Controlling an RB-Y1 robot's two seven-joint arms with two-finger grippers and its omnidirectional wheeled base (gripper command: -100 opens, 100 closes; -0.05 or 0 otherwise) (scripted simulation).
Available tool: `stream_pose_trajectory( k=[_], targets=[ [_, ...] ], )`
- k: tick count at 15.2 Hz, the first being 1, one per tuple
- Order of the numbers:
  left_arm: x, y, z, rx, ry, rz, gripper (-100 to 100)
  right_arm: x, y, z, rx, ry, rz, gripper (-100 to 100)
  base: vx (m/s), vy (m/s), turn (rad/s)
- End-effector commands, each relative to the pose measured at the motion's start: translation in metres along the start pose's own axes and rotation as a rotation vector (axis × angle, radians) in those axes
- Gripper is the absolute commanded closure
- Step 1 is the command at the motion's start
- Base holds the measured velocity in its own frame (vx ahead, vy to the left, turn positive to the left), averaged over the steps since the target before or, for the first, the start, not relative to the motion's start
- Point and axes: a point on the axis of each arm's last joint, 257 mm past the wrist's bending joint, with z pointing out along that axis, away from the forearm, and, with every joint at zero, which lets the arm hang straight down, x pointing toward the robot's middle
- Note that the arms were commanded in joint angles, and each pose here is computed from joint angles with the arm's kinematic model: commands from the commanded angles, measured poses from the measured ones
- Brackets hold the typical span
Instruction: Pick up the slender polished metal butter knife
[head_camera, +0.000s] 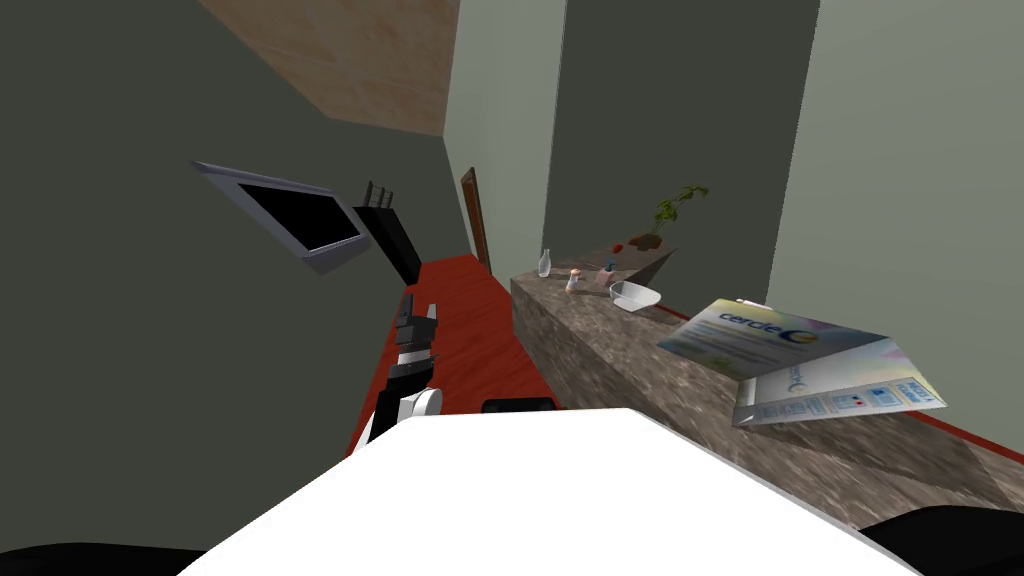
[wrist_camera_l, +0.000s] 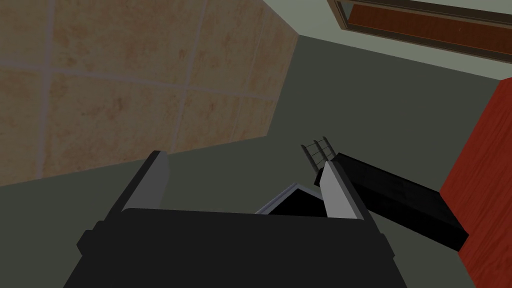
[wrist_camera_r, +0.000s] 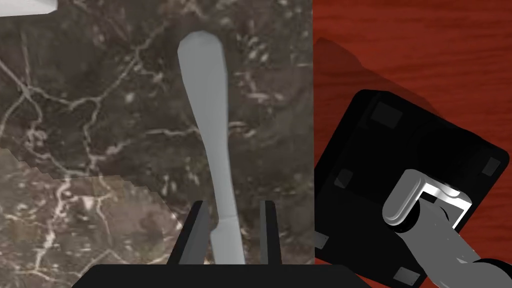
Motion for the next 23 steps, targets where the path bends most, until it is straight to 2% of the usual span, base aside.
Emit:
stream_pose_trajectory(
  k=[1,3,5,6,7,11,20,21,22,23],
  targets=[
    [0.000,0.000,0.000,0.000,0.000,0.000,0,0.000,0.000,0.000,0.000,0.000,0.000,100,-0.002,-0.008,0.008],
    [0.000,0.000,0.000,0.000,0.000,0.000,0,0.000,-0.001,-0.001,0.001,0.001,-0.001,100,0.000,0.000,0.000],
    [0.000,0.000,0.000,0.000,0.000,0.000,0,-0.004,-0.008,-0.016,-0.009,0.012,-0.013,100,0.027,0.011,-0.098],
    [0.000,0.000,0.000,0.000,0.000,0.000,0,-0.003,-0.005,-0.009,-0.003,0.008,-0.009,100,0.023,0.009,-0.041],
    [0.000,0.000,0.000,0.000,0.000,0.000,0,-0.024,-0.005,-0.017,-0.026,-0.023,-0.034,-100,-0.017,-0.023,-0.039],
    [0.000,0.000,0.000,0.000,0.000,0.000,0,-0.056,-0.001,-0.025,-0.063,-0.074,-0.080,-100,-0.059,-0.068,-0.034],
    [0.000,0.000,0.000,0.000,0.000,0.000,0,-0.111,0.012,-0.043,-0.133,-0.159,-0.167,-100,-0.043,-0.052,-0.022],
    [0.000,0.000,0.000,0.000,0.000,0.000,0,-0.114,0.012,-0.044,-0.136,-0.164,-0.173,-100,-0.038,-0.053,-0.026],
    [0.000,0.000,0.000,0.000,0.000,0.000,0,-0.107,0.010,-0.041,-0.127,-0.155,-0.162,-100,-0.023,-0.030,-0.002],
    [0.000,0.000,0.000,0.000,0.000,0.000,0,-0.099,0.015,-0.031,-0.128,-0.151,-0.152,-100,0.009,0.002,0.088]
  ],
)
